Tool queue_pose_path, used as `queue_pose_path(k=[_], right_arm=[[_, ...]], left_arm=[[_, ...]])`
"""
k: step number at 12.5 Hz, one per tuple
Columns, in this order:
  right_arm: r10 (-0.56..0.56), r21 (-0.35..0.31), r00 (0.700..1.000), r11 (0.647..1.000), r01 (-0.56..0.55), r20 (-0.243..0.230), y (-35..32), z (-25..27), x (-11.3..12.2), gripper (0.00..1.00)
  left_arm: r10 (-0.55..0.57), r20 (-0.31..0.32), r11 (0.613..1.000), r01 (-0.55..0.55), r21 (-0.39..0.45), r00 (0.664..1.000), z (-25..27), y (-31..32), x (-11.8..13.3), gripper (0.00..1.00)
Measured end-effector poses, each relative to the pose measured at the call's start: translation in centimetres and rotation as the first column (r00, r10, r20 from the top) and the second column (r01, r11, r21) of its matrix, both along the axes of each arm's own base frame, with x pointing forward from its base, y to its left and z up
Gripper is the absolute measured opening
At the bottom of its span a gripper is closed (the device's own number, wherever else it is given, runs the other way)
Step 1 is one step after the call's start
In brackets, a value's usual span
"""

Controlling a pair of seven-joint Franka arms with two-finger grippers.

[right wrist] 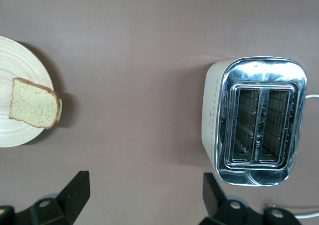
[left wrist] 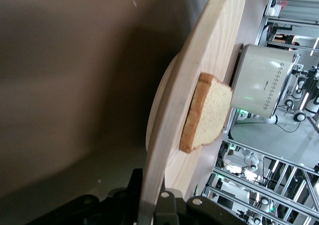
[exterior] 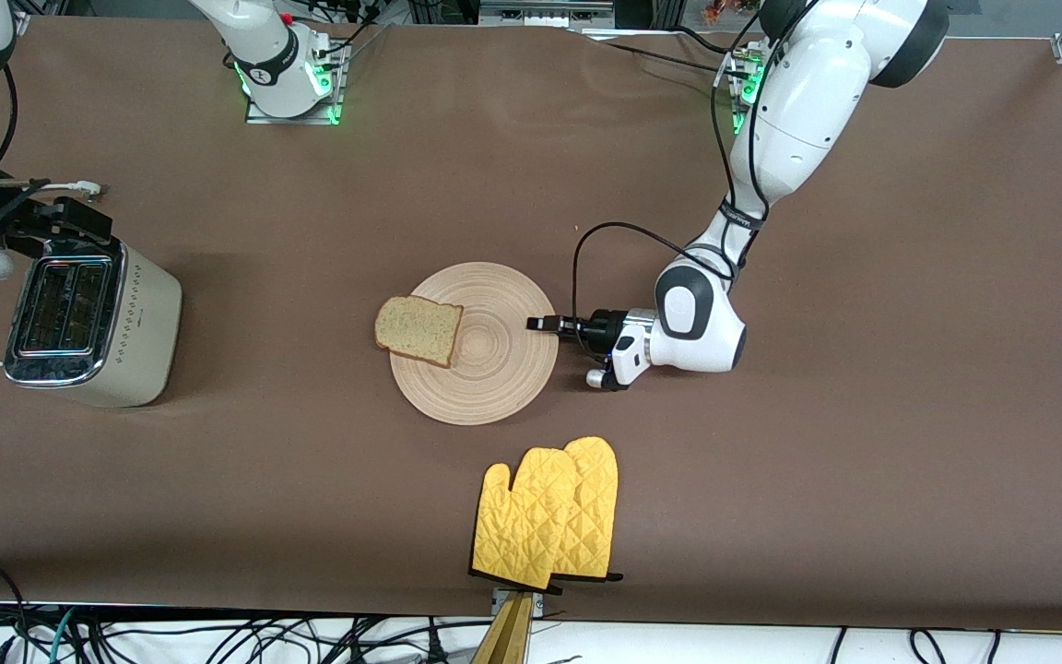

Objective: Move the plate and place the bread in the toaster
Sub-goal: 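Withdraw the left gripper while the right gripper reaches toward the bread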

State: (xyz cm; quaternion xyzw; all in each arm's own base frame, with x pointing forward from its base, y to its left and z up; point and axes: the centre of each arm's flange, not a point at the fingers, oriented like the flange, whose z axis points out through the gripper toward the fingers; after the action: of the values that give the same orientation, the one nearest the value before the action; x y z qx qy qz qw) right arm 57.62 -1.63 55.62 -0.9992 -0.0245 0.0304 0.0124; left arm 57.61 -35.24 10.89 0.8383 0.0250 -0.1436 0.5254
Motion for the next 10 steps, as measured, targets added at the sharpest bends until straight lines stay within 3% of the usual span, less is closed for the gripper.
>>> queue_pose_path(k=[3,4,6,8,10], right_arm=[[0.003,0.003,0.999,1.0,-0.003,-0.043,0.0,-2.4,0.9,1.0],[0.006,0.004,0.998,1.0,-0.006,-0.059,0.1,-3.4,1.2,1.0],[0.003,0.019,0.996,1.0,-0.001,-0.092,1.3,-5.9,2.1,1.0],[-0.1,0.06,0.983,0.992,0.11,-0.151,4.2,-9.0,2.8,1.0],[-0.199,0.082,0.959,0.972,0.22,-0.203,7.9,-12.4,3.4,1.0]], left_arm=[[0.014,0.003,1.0,-0.014,-0.023,1.0,-0.5,3.0,0.9,0.41],[0.012,0.008,0.999,-0.012,-0.039,1.0,-0.8,4.2,1.0,0.41],[0.014,0.009,0.997,-0.014,-0.072,1.0,-1.2,6.6,1.3,0.6],[0.018,-0.009,0.993,-0.019,-0.119,1.0,-0.4,10.7,2.5,0.82],[-0.011,0.015,0.997,0.012,-0.078,1.0,2.7,16.9,4.2,1.0]])
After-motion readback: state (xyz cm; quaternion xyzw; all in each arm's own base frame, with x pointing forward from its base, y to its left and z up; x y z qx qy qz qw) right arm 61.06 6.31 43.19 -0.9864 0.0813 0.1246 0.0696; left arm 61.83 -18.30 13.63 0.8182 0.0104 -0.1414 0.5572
